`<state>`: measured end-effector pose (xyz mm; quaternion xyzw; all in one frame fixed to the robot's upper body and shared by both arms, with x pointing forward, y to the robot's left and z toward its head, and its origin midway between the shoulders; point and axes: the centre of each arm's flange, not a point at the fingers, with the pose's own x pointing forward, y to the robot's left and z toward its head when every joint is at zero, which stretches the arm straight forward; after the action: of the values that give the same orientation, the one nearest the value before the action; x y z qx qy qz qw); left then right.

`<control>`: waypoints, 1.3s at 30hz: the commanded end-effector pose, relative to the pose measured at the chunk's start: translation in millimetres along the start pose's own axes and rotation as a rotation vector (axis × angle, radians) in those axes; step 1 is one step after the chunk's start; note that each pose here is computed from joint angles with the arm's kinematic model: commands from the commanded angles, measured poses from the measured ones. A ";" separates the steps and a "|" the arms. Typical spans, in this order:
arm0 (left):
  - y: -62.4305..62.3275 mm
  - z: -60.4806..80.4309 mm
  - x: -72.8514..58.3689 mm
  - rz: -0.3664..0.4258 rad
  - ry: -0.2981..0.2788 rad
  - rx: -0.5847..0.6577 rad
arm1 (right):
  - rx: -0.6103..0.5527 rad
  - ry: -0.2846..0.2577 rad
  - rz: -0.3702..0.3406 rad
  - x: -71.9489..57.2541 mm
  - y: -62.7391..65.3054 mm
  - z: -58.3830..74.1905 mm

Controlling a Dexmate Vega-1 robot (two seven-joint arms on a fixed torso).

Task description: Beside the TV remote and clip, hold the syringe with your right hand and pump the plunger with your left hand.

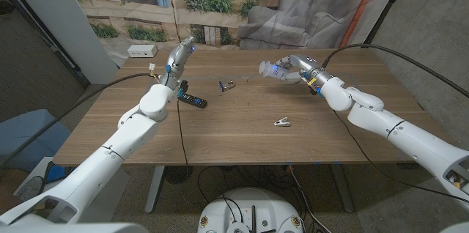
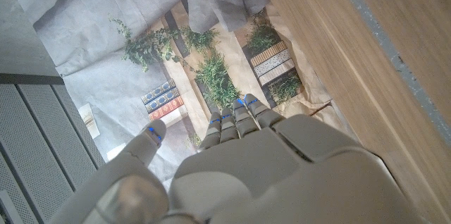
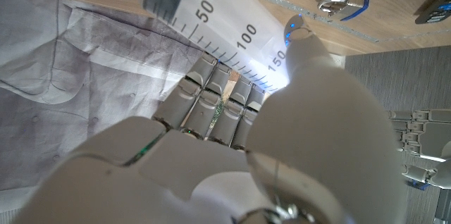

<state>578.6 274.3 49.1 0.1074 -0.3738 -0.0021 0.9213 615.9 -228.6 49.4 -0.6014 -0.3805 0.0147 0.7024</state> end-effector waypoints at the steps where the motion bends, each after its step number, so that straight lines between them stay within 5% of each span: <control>1: 7.6 -25.9 -13.4 0.073 0.047 -0.123 | -0.063 0.011 0.074 -2.1 0.1 -7.5; 18: 8.4 -50.3 -23.7 0.094 0.101 -0.204 | -0.093 0.011 0.212 -2.3 6.3 -15.9; 39: 15.4 -67.9 -35.0 0.093 0.173 -0.211 | -0.171 0.013 0.331 13.3 17.3 -20.0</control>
<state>595.4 299.7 -10.2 -0.0024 -0.3136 0.0129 0.9495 633.6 -237.8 41.4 -0.6937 -0.2920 0.0837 0.6531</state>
